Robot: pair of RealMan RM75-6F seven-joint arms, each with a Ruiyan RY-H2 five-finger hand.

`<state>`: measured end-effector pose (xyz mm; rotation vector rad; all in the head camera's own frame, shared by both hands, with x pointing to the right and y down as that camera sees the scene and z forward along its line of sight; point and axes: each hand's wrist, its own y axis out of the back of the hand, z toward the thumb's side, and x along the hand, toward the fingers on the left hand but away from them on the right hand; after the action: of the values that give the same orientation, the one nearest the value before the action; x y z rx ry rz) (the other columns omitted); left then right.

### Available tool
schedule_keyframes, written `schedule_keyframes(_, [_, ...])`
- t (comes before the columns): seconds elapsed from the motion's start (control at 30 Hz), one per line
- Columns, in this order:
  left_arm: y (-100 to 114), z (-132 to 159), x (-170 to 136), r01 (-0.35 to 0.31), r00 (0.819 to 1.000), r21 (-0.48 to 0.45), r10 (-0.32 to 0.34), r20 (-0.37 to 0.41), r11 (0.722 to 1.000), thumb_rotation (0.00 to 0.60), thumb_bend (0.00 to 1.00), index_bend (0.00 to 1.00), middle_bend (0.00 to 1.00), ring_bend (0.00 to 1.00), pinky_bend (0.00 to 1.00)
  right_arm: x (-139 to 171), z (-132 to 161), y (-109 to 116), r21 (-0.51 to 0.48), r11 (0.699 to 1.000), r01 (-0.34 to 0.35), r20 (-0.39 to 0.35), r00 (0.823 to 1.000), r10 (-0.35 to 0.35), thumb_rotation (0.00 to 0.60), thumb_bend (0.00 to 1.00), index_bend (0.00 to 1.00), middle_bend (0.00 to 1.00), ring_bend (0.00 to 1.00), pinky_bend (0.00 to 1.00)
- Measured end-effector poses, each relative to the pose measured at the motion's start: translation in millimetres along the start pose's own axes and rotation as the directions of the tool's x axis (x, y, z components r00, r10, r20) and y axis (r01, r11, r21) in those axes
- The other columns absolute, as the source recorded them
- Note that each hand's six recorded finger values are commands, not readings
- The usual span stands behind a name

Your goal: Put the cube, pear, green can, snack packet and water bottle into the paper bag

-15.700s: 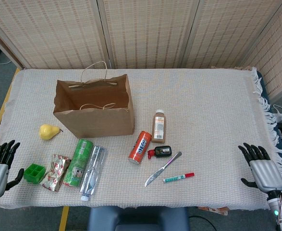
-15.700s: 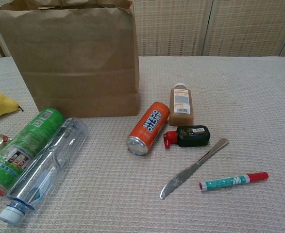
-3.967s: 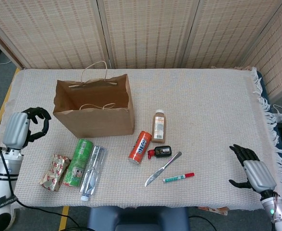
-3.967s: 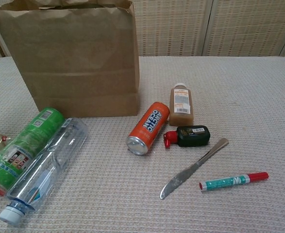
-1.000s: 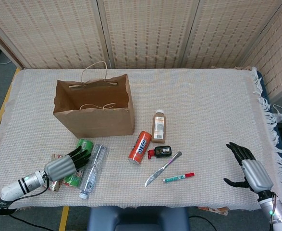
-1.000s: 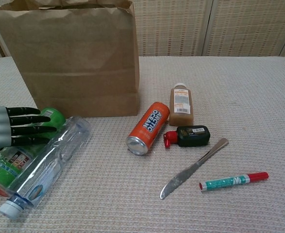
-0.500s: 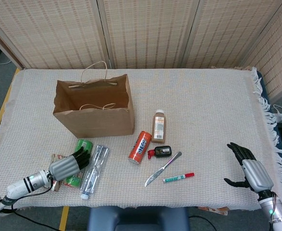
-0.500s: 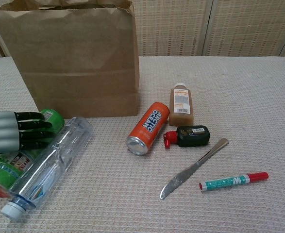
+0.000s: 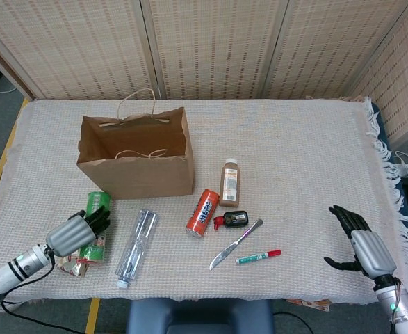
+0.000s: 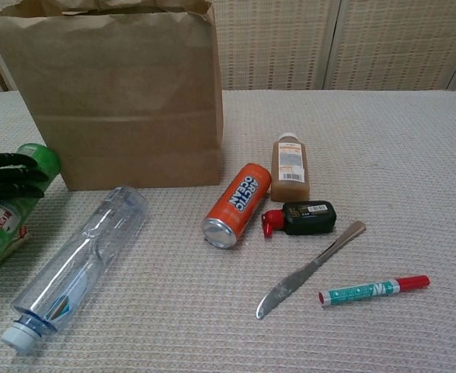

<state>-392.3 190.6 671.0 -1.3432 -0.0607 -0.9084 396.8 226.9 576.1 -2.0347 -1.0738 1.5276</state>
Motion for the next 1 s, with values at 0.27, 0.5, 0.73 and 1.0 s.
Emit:
schedule_keyframes(0.27, [-10.9,-47.1,-23.4,0.016,0.949,-0.185,-0.074,-0.308,0.983,0.6,0.57,0.69,0.67,0.63,0.7,1.2,0.5,-0.1,0.003,1.0,0.004,-0.007,1.0,-0.004,0.6,0.06,0.0,0.0,0.0,0.0])
schedule_keyframes(0.5, [-20.9,-81.0,-36.4,-0.039,0.837,-0.327,-0.148,-0.527,0.944,0.6,0.57,0.69,0.67,0.63,0.71,1.7,0.2,0.0,0.001,1.0,0.0,-0.008,1.0,0.0,0.6,0.06,0.0,0.0,0.0,0.0])
schedule_keyframes(0.73, [-17.2,-105.3,-35.9,-0.316,0.625,-0.502,-0.22,-0.748,0.805,0.6,0.57,0.69,0.68,0.64,0.72,2.1,-0.1,-2.5,0.001,1.0,-0.014,-0.004,1.0,0.014,0.6,0.06,0.0,0.0,0.0,0.0])
schedule_keyframes(1.0, [35.7,-119.5,0.2,-0.793,0.443,-0.56,-0.402,-0.801,0.242,0.6,0.59,0.7,0.69,0.64,0.71,1.6,-1.4,-1.5,0.004,1.0,-0.011,0.0,1.0,0.011,0.6,0.06,0.0,0.0,0.0,0.0])
